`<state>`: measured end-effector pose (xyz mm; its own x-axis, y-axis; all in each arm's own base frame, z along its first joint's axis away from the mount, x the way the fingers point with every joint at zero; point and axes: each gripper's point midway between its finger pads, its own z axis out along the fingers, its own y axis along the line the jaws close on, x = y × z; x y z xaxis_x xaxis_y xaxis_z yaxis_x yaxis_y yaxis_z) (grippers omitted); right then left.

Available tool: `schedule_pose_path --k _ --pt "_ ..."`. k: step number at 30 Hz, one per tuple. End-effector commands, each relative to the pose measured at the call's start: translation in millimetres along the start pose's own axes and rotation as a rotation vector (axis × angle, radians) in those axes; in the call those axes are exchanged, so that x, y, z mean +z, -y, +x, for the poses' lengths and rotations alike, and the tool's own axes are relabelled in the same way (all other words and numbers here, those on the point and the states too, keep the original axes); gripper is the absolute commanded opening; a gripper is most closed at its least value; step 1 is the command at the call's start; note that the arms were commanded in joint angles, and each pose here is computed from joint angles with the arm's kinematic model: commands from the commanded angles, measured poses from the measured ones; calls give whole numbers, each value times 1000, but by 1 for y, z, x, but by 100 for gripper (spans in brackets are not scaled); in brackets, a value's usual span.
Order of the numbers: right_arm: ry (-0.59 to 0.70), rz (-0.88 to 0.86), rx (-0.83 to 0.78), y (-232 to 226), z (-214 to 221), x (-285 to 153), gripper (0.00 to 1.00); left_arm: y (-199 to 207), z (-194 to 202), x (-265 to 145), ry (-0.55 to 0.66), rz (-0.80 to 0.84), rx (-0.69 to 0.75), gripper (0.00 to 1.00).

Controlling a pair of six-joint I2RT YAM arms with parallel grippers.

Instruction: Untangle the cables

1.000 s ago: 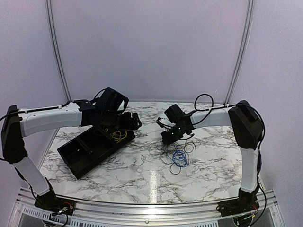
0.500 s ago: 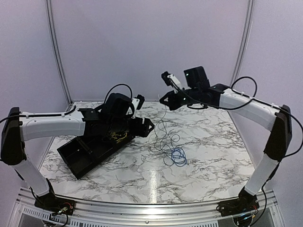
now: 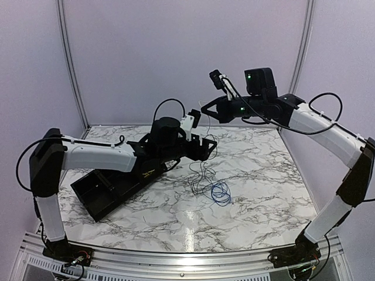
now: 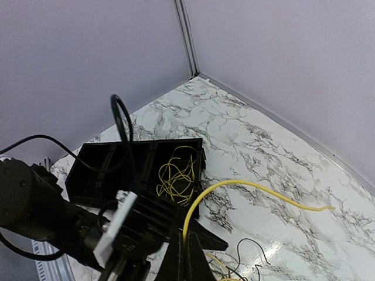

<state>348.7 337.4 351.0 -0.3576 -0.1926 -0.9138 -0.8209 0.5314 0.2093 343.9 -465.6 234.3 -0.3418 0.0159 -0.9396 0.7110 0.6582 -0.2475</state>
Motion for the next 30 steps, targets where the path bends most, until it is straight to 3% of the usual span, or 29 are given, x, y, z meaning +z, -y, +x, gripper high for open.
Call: schedule_pose_path --k 1,6,13,17,22,23,27,30 --pt "75 -47 -19 -21 -39 -30 0 34 -22 26 113 152 -14 85" --pt "133 -81 -66 -42 -75 -60 0 44 15 58 63 242 -57 52" --pt "329 -17 -203 -66 -160 -126 0 23 72 84 6 244 -214 19" --pt "468 62 -312 -74 -207 -163 0 12 109 92 -42 220 -267 7" --pt "629 161 -381 -75 -247 -198 0 0 150 87 -125 202 -302 7" --pt "648 174 -390 -74 -251 -200 0 0 154 84 -134 201 -307 11" --pt "632 216 -392 -59 -246 -187 0 8 139 73 -123 226 -298 44" --pt "624 236 -350 -41 -239 -181 0 11 112 61 -85 211 -257 54"
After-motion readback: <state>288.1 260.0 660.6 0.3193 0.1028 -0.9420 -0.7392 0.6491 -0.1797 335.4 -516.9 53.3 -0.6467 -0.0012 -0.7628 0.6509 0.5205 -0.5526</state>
